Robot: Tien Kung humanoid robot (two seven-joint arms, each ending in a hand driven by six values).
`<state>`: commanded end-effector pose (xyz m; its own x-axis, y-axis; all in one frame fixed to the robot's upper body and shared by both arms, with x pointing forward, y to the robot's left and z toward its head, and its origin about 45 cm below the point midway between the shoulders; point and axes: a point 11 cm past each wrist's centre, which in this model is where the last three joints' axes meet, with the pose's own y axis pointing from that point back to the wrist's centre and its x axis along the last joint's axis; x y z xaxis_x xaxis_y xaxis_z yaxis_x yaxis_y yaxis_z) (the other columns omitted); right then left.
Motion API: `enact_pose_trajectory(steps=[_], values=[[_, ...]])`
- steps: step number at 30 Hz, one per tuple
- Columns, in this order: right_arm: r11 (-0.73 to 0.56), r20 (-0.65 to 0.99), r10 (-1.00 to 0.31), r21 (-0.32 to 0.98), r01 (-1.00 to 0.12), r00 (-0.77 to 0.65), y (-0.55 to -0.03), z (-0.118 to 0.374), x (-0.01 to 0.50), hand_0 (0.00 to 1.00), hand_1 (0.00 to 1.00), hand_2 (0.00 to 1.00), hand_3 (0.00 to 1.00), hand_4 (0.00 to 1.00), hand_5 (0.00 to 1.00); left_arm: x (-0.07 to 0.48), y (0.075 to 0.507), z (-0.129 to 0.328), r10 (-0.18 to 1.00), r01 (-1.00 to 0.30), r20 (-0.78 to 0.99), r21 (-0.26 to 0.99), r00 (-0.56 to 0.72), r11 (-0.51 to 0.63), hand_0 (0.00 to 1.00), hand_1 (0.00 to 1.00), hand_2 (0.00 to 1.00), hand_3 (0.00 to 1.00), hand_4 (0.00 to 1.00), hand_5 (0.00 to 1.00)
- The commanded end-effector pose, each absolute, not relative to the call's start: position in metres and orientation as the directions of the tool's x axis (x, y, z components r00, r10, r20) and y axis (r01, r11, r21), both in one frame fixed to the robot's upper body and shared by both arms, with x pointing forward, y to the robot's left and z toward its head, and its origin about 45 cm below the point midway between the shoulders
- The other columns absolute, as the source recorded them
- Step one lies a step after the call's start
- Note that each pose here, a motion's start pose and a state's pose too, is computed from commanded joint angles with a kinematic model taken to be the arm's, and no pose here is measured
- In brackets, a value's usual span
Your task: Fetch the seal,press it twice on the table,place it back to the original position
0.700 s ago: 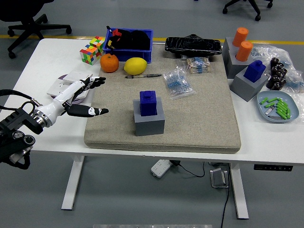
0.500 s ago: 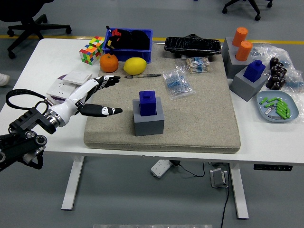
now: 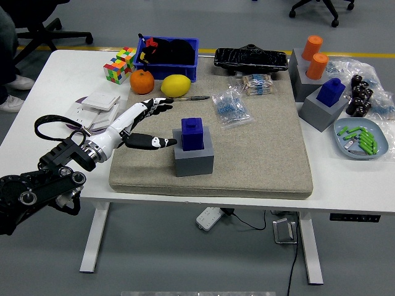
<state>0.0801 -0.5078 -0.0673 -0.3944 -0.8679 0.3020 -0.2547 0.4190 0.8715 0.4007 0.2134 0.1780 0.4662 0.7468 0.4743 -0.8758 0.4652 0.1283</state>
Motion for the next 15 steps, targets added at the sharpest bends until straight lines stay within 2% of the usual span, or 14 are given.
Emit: enact_pose_trajectory(steps=[5, 6, 10, 11, 15], values=[[0.418, 0.302, -0.869, 0.873, -0.253, -0.393, -0.507, -0.068, 0.079, 0.713, 0.626, 0.625, 0.599, 0.704, 0.484, 0.397, 0.2, 0.177, 0.75, -0.865, 0.449, 0.122, 0.485, 0.487, 0.882, 0.882, 0.843, 0.861, 0.949, 0.101], [0.417, 0.302, -0.869, 0.873, -0.253, -0.393, -0.507, -0.068, 0.079, 0.713, 0.627, 0.625, 0.599, 0.703, 0.484, 0.397, 0.196, 0.177, 0.754, -0.864, 0.439, 0.116, 0.488, 0.491, 0.873, 0.842, 0.784, 0.83, 0.939, 0.033], [0.416, 0.301, -0.87, 0.873, -0.254, -0.392, -0.507, -0.068, 0.079, 0.713, 0.627, 0.625, 0.599, 0.703, 0.484, 0.396, 0.187, 0.178, 0.763, -0.861, 0.421, 0.099, 0.491, 0.499, 0.873, 0.842, 0.784, 0.83, 0.939, 0.033], [0.416, 0.301, -0.87, 0.873, -0.255, -0.39, -0.506, -0.068, 0.08, 0.713, 0.626, 0.625, 0.6, 0.703, 0.484, 0.396, 0.184, 0.178, 0.765, -0.861, 0.418, 0.096, 0.491, 0.5, 0.851, 0.787, 0.719, 0.816, 0.92, 0.002], [0.415, 0.299, -0.872, 0.872, -0.259, -0.389, -0.506, -0.068, 0.081, 0.713, 0.626, 0.625, 0.6, 0.703, 0.484, 0.397, 0.178, 0.175, 0.771, -0.862, 0.409, 0.089, 0.488, 0.498, 0.851, 0.787, 0.719, 0.816, 0.92, 0.002]])
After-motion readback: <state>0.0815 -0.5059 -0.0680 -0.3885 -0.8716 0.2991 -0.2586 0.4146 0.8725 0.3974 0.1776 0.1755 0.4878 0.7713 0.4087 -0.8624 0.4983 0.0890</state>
